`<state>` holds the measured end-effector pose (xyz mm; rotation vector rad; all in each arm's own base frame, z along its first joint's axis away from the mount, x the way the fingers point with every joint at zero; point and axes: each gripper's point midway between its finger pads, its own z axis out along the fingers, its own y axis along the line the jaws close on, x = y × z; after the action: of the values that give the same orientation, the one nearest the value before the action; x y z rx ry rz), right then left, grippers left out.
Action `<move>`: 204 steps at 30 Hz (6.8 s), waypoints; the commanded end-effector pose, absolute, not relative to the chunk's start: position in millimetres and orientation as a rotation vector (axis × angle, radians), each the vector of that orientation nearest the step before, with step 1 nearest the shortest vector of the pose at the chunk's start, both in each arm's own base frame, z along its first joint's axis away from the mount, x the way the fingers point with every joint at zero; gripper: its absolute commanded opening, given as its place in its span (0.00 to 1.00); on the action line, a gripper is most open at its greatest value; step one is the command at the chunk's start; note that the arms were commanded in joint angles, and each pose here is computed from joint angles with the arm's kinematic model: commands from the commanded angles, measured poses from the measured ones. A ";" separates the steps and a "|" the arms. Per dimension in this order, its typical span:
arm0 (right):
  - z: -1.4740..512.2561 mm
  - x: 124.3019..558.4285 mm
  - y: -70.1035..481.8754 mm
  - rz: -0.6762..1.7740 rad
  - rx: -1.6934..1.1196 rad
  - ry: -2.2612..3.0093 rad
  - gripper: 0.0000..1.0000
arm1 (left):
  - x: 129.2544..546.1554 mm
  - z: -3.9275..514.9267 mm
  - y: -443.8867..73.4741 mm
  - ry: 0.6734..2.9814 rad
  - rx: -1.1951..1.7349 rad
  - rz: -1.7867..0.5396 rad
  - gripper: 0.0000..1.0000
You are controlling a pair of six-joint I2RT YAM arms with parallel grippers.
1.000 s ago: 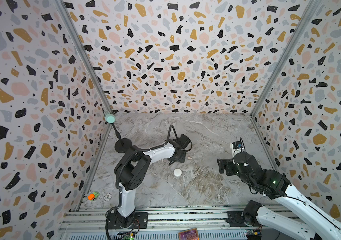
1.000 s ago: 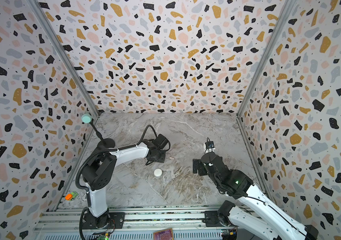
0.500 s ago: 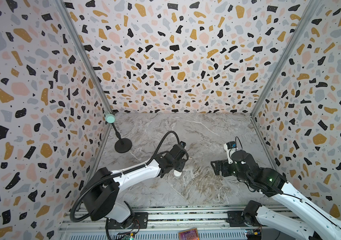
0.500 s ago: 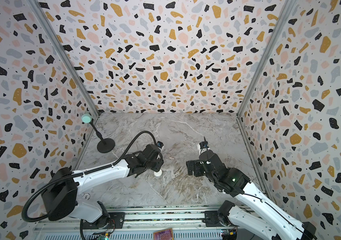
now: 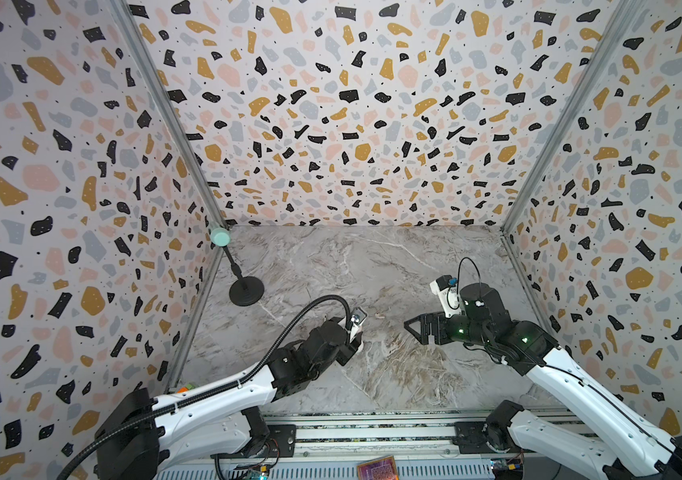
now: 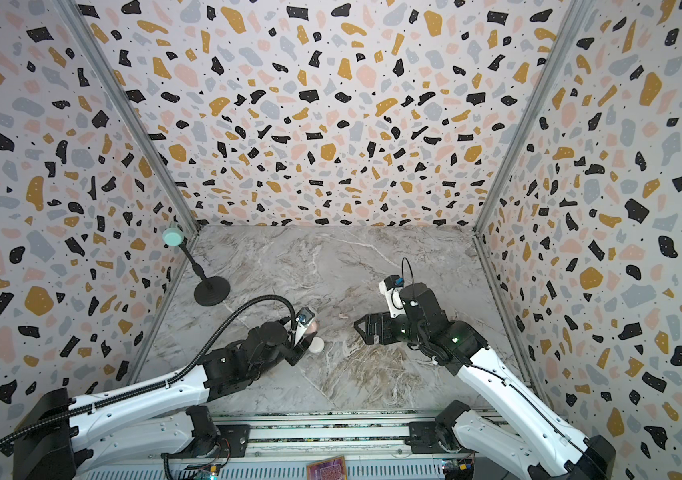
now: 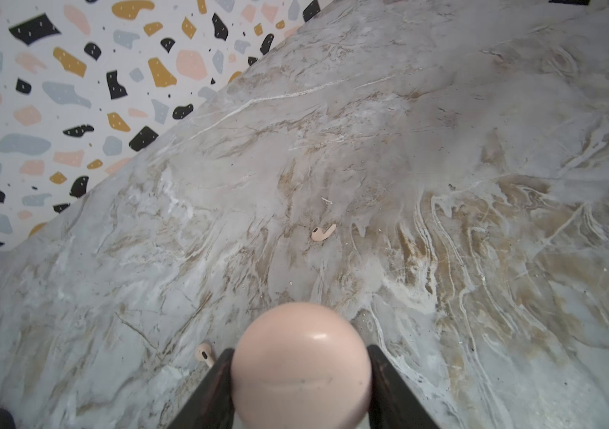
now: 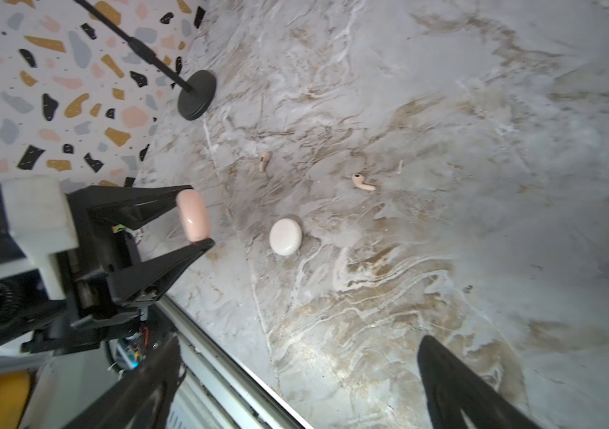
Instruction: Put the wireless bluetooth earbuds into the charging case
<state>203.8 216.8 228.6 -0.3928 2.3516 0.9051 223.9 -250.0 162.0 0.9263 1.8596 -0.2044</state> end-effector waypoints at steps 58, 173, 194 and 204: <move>168.0 158.1 346.1 1.398 -0.849 2.368 0.33 | 183.7 164.9 -277.3 1.572 1.158 -0.297 0.00; 280.0 87.4 302.6 1.241 -1.668 1.754 0.00 | 85.3 252.9 -297.8 1.674 1.261 -1.287 0.44; 277.3 89.9 297.0 1.182 -1.644 1.755 0.00 | 78.3 270.6 -290.5 1.603 1.239 -1.314 0.35; 268.0 89.1 300.5 1.180 -1.664 1.784 0.00 | 75.4 280.4 -288.1 1.564 1.238 -1.324 0.33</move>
<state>86.6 299.8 276.5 -1.6525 1.7666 1.2066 84.2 -287.3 259.1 1.2256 1.6744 -1.2665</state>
